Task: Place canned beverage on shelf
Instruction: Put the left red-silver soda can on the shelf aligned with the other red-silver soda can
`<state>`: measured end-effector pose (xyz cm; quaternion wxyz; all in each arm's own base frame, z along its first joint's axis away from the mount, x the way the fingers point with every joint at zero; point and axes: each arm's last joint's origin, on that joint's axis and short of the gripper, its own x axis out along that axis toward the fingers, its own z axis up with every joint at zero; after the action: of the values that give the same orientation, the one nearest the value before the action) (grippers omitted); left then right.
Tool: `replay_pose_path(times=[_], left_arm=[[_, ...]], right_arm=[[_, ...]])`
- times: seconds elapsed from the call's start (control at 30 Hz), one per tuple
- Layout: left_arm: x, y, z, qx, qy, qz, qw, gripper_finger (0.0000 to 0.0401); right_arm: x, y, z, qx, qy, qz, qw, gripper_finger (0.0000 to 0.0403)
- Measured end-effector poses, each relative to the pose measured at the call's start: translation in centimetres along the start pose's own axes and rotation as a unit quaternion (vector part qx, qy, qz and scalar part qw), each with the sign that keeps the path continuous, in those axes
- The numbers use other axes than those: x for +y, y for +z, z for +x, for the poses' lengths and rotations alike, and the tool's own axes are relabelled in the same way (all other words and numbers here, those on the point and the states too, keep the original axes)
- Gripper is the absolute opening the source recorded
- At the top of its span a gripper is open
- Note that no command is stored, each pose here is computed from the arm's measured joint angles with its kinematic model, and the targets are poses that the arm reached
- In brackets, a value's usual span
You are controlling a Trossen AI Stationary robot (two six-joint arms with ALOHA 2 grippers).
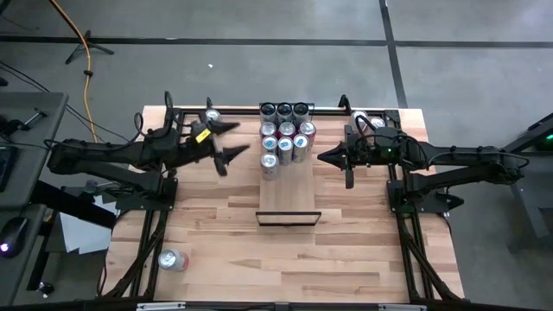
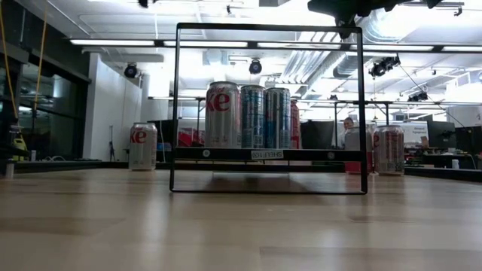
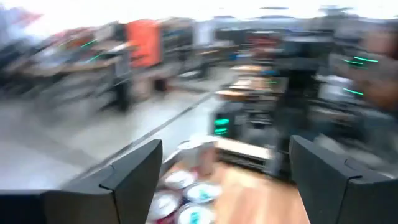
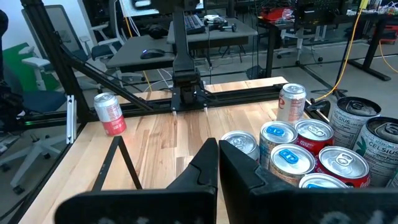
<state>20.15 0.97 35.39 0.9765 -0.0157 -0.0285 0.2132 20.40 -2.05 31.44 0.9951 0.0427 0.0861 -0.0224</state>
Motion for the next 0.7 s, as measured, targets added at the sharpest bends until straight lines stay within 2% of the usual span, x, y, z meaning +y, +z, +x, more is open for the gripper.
replay_pose_path(times=[0.1,0.23,0.33,0.47,0.57,0.63,0.7], left_arm=[[1.6,0.6,0.3,0.024,0.106,-0.039,0.993,0.0294],[4.8,3.3,1.0,0.067,0.170,-0.062,0.981,0.0294],[7.9,4.4,2.0,0.136,0.243,-0.074,0.958,0.0294],[12.4,4.7,3.2,0.238,0.332,-0.089,0.908,0.0294],[15.7,2.8,4.3,0.336,0.397,-0.101,0.848,0.0294],[17.4,1.2,5.0,0.383,0.414,-0.121,0.817,0.0294],[18.8,-0.2,5.6,0.414,0.416,-0.150,0.795,0.0294]], right_arm=[[0.0,0.0,0.0,0.000,0.000,0.000,1.000,0.0000],[0.0,0.0,0.0,0.000,0.000,0.000,1.000,0.0000],[0.0,0.0,0.0,0.000,0.000,0.000,1.000,0.0000],[0.0,-0.1,0.0,0.003,0.000,0.000,1.000,0.0000],[0.0,-0.1,0.0,0.004,0.000,0.000,1.000,0.0000],[0.0,-0.1,0.0,0.004,0.000,0.001,1.000,0.0000],[0.0,-0.1,0.0,0.004,0.000,0.001,1.000,0.0000]])
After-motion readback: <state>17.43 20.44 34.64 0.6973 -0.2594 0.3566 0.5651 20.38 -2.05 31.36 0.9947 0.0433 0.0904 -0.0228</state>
